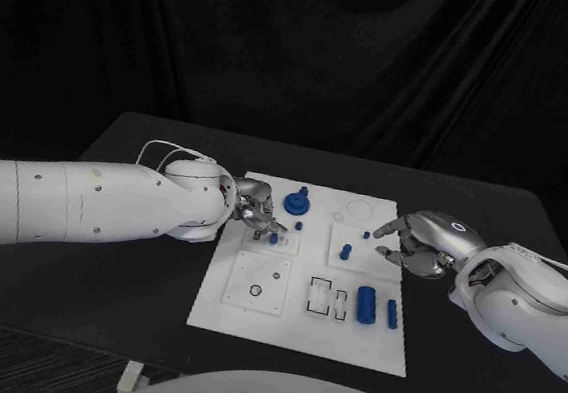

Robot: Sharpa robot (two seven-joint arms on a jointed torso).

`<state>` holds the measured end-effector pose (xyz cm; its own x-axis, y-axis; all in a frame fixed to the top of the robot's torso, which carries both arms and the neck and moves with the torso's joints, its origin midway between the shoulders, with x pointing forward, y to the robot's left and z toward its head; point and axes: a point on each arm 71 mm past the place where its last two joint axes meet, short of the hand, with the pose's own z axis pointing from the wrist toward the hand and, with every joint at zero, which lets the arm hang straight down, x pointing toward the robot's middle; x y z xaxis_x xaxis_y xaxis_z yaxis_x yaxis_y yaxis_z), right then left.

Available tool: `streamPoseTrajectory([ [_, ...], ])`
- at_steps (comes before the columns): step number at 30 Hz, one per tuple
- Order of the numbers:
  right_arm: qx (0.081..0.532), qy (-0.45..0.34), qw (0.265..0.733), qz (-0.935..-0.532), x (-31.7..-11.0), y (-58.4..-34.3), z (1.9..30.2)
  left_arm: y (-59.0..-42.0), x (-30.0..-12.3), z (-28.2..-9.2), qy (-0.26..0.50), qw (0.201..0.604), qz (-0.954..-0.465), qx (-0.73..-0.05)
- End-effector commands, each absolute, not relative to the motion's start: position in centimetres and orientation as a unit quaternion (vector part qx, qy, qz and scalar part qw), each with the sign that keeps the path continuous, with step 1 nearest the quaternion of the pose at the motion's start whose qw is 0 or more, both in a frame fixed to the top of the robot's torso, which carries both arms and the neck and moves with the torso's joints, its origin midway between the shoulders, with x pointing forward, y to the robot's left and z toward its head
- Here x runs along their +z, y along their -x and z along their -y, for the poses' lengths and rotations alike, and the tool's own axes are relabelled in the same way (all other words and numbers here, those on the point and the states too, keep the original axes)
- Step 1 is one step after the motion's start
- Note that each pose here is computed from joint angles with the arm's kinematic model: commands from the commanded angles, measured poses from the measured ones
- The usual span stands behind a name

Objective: Assemble the parts on the task board

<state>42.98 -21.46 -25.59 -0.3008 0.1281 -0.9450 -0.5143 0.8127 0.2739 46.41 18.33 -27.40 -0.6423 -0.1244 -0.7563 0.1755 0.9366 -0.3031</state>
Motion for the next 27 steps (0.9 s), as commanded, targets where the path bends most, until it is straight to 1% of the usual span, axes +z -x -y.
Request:
streamPoseTrajectory([
  [1,0.275,0.123,0.582,-0.755,-25.6,-43.0,21.5,-46.4,-27.6,-18.0,-0.024,0.427,-0.885,-0.184],
  [11,0.274,0.123,0.58,-0.757,-25.7,-43.0,21.5,-46.6,-28.3,-18.1,-0.023,0.421,-0.89,-0.175],
  [27,0.274,0.123,0.58,-0.757,-25.8,-43.0,21.5,-46.5,-28.9,-17.8,-0.027,0.411,-0.894,-0.175],
])
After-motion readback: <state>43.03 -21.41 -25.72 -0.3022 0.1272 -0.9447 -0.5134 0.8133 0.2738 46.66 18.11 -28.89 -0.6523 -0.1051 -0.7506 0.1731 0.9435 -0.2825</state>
